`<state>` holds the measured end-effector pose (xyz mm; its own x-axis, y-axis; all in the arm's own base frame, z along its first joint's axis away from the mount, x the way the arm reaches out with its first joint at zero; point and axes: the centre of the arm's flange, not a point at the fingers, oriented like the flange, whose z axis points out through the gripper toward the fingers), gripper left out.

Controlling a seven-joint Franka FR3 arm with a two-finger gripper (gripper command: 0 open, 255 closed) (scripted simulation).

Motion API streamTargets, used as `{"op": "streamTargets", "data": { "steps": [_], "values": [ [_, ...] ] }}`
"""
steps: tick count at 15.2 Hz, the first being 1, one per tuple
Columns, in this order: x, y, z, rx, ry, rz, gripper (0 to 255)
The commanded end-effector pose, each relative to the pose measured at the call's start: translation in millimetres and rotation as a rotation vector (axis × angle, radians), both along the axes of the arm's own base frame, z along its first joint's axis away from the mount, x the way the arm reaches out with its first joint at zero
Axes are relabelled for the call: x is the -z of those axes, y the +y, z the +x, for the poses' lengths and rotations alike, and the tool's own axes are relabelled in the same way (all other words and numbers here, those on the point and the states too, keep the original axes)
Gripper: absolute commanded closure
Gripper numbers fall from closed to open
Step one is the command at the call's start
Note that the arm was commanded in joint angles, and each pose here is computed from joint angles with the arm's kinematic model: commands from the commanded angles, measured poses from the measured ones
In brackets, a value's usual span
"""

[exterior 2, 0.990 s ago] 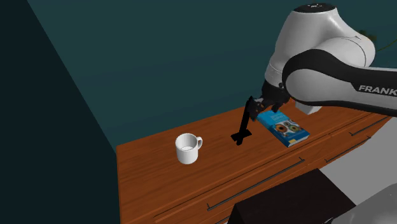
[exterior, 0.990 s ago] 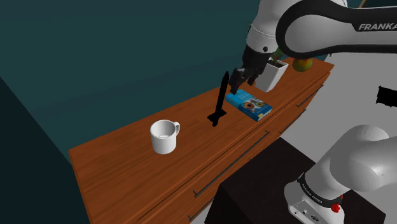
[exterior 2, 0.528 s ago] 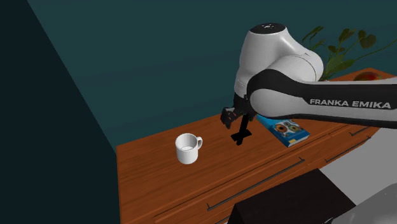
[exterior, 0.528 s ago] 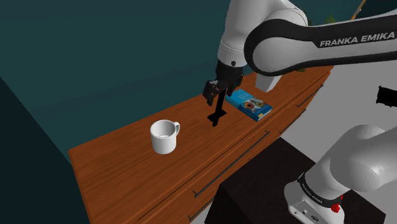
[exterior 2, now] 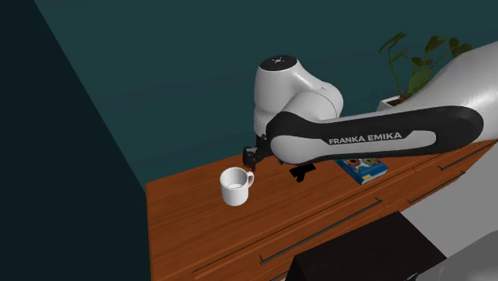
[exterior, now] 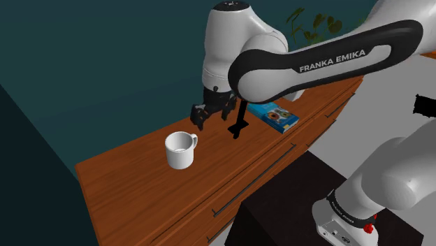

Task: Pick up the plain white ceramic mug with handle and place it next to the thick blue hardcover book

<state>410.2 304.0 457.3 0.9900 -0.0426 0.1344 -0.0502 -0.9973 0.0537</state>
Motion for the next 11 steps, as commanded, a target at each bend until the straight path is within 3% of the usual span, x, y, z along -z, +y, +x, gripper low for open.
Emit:
{"op": "streamTargets", "data": {
  "steps": [1, 11],
  "values": [
    [13, 22, 10, 0.014, 0.003, 0.007, 0],
    [67, 130, 58, 0.068, 0.017, 0.034, 0]
  ]
}}
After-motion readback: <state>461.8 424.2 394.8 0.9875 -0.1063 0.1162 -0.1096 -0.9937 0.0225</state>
